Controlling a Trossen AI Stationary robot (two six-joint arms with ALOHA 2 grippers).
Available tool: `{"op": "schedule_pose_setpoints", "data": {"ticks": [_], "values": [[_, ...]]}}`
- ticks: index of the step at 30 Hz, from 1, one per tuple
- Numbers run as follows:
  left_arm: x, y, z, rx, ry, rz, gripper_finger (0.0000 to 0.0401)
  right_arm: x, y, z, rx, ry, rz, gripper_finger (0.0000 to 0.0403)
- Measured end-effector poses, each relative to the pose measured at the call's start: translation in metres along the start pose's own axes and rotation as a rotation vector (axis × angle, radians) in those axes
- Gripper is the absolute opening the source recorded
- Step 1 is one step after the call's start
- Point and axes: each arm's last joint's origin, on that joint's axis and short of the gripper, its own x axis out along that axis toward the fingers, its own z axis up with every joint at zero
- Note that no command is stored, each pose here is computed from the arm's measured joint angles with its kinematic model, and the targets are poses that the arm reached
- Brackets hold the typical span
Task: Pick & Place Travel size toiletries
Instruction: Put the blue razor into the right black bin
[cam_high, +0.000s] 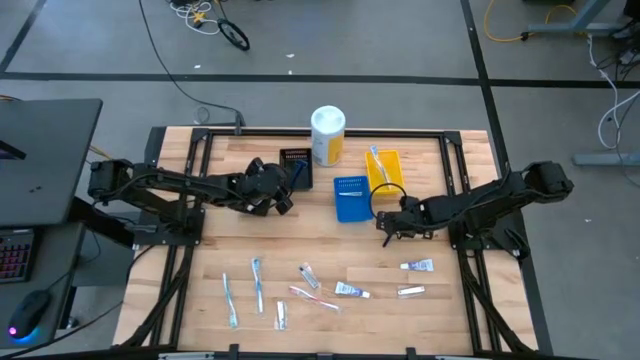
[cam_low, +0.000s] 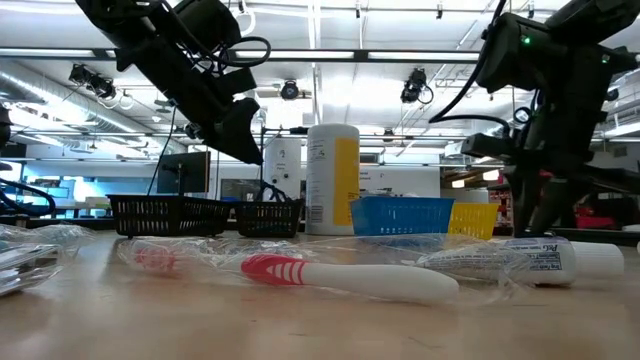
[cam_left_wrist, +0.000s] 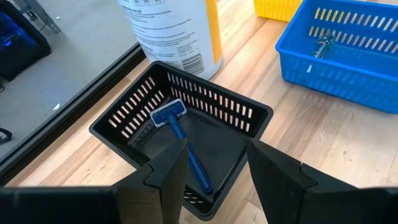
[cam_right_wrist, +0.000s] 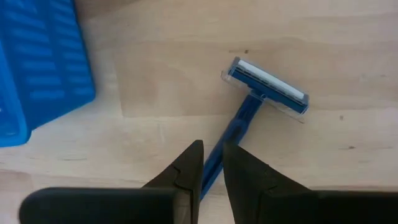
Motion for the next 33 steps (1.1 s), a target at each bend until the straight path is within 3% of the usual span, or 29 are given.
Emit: {"op": "schedule_pose_setpoints", "data": {"ticks": [9,16,26,33], "values": [[0.000,0.000,0.000,-0.001,0.002,-0.015,0.0174,-0.002,-0.001,0.001,-0.075,-0.008,0.000,0.0071],[0.000,-0.001,0.000,-0.002,0.001,-0.016,0.0174,-0.021,0.011,0.003,-0.120,-0.005,0.025,0.0071],[0.000,0.000,0.000,-0.002,0.002,-0.015,0.0174,-0.015,0.008,0.001,0.004,-0.011,-0.054,0.0071],[0.000,0.000,0.000,-0.002,0.002,-0.015,0.0174,-0.005,0.008,-0.001,0.015,-0.004,-0.095,0.0071]]}}
